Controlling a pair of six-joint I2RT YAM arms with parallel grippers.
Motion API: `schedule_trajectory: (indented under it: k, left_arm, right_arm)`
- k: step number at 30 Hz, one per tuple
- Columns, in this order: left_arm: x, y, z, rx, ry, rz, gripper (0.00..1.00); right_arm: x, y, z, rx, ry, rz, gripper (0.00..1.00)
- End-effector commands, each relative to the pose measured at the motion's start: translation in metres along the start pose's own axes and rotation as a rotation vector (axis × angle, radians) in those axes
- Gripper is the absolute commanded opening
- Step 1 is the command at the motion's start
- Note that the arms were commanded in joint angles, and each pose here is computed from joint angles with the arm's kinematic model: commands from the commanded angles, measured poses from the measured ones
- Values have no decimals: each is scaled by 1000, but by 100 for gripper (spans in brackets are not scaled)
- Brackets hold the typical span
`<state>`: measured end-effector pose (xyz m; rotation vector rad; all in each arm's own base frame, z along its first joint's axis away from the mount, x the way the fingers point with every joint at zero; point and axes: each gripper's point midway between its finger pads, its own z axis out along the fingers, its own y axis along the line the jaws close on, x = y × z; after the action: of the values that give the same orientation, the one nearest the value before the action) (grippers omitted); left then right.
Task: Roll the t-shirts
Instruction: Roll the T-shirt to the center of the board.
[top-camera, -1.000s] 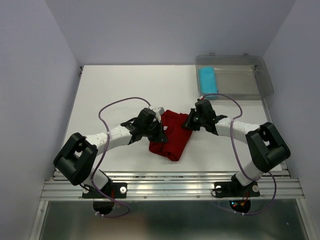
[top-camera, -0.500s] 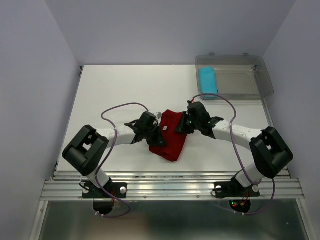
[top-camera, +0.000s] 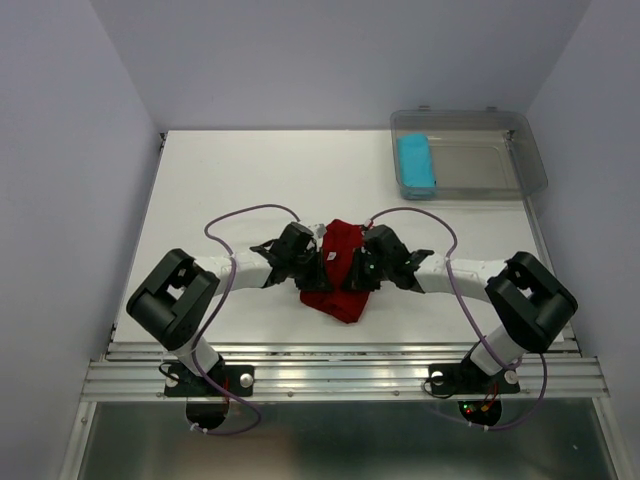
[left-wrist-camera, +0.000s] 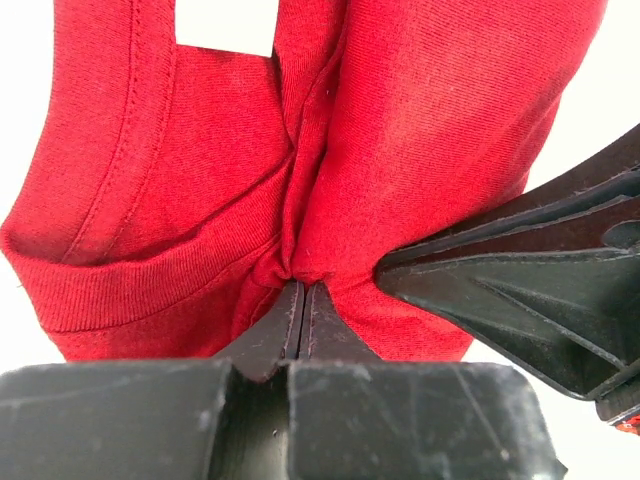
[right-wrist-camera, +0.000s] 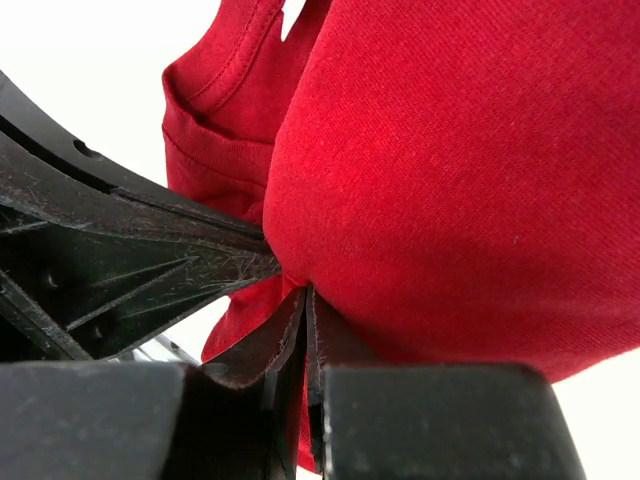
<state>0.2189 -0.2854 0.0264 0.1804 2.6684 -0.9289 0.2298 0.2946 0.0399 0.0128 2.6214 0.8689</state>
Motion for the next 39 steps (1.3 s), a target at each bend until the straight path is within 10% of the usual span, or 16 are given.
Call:
schedule_trajectory:
  k: [1, 24, 29, 39]
  left_arm:
    - [-6, 8, -13, -36, -17, 32, 1]
    - [-14, 23, -17, -36, -38, -9, 0]
    - [-22, 16, -25, -25, -54, 13, 45]
    - [-60, -20, -76, -17, -179, 79, 53]
  right_arm:
    - [-1, -25, -4, 106, -38, -24, 8]
    - [28, 45, 9, -65, 102, -252, 8]
    - [42, 20, 23, 13, 160, -244, 8]
    - [-60, 40, -33, -2, -145, -210, 9]
